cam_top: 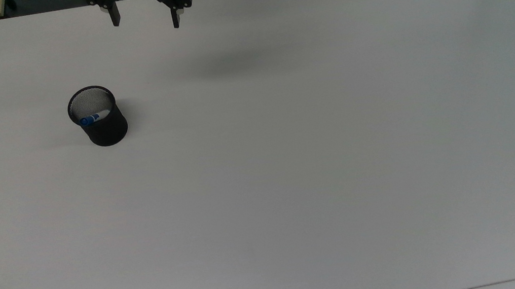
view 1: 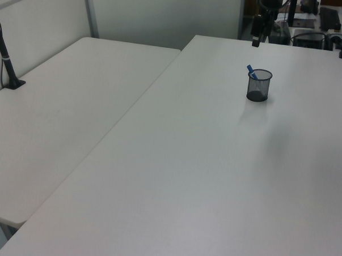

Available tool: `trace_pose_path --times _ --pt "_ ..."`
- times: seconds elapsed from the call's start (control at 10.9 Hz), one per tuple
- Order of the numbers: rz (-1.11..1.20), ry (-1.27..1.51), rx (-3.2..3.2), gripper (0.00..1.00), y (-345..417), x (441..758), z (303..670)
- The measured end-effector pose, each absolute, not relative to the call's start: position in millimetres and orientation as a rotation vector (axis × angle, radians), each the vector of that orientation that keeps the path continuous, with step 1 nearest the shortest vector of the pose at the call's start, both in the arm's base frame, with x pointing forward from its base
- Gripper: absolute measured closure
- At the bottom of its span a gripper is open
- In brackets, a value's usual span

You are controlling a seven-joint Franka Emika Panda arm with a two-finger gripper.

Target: Remove the marker

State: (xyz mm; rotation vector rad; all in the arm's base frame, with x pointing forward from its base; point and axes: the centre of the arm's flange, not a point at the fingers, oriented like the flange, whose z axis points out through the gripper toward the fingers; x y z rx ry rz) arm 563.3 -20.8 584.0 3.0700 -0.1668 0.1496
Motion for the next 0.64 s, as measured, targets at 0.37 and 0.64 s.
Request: trace_pose_path --times 0.37,0.64 --pt "0.150 -0.159 3.070 0.00 -22 563 584" --pt "0.138 0.020 3.064 0.00 -48 562 584"
